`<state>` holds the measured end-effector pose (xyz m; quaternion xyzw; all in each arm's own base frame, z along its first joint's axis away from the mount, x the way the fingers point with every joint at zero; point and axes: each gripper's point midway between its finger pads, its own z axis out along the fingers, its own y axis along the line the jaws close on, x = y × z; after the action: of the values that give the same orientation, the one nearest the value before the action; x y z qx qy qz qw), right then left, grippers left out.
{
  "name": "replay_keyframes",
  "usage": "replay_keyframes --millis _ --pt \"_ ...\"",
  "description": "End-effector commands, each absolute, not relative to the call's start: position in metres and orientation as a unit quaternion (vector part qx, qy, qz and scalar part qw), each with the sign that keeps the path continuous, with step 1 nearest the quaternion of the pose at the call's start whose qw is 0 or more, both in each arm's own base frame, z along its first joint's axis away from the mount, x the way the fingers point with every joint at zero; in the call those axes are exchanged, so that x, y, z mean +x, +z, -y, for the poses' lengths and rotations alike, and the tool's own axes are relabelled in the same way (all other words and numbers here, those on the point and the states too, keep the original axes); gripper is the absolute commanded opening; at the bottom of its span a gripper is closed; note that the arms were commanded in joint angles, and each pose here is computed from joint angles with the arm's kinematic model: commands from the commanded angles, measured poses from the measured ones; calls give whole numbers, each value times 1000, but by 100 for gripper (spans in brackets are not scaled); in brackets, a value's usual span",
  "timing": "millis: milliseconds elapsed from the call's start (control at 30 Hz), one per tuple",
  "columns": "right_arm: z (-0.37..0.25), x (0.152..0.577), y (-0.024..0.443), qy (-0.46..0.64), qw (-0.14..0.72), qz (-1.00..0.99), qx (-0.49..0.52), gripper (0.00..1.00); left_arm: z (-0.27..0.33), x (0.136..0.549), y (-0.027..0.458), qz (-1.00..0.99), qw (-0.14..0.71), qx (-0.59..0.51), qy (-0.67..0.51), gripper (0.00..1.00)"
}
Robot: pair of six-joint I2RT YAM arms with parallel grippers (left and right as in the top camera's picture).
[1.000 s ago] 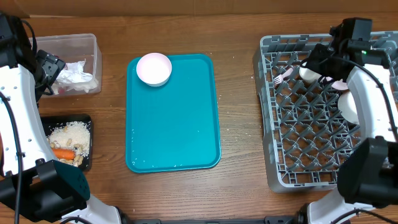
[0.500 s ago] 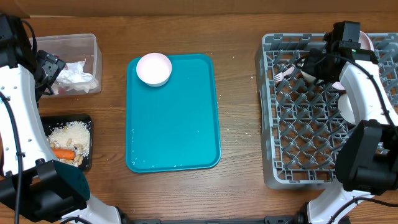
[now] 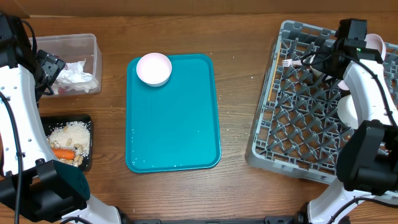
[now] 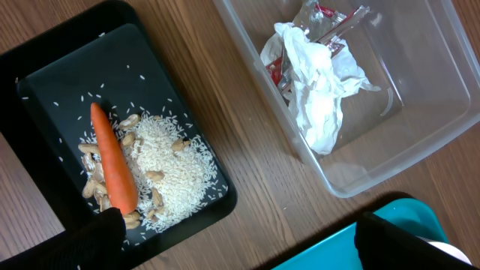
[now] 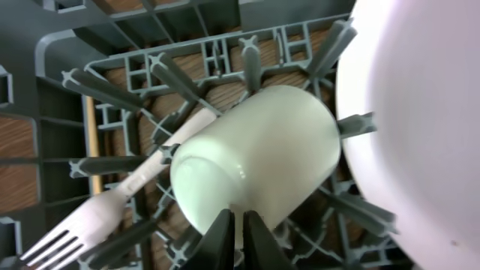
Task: Sort waste into correct bins and load items into the dishwasher rack
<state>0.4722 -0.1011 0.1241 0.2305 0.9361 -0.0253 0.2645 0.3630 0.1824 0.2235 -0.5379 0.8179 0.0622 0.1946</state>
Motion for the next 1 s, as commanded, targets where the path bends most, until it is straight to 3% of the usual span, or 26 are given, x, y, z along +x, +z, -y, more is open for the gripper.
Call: replay_keyframes --millis 0,167,367,400,467,500,533,633,800,967 --pt "130 470 139 -94 278 -921 255 9 -183 363 227 -820 200 -532 69 100" --pt "143 458 158 -130 265 -911 289 10 -183 363 227 -820 200 -532 69 100" --pt "55 478 199 81 269 -942 186 17 -183 363 227 -820 200 -532 69 100" --pt "35 479 204 125 266 -942 160 22 -183 363 227 -820 200 -532 69 100" --pt "-2 477 210 195 255 -940 114 66 -183 363 227 -820 200 -532 69 100" --pt "-14 474 208 208 246 -941 103 81 -183 363 227 -820 200 -532 69 100" --pt "-22 471 203 208 235 -944 97 84 -183 363 227 -820 200 -532 69 100" --pt "-44 459 181 186 199 -959 83 89 -183 363 227 -820 200 -532 69 100" --pt "-96 439 139 175 134 -974 43 86 -183 363 227 -820 200 -532 69 100" --pt "-88 426 105 57 100 -987 109 85 -183 363 227 -820 200 -532 69 100"
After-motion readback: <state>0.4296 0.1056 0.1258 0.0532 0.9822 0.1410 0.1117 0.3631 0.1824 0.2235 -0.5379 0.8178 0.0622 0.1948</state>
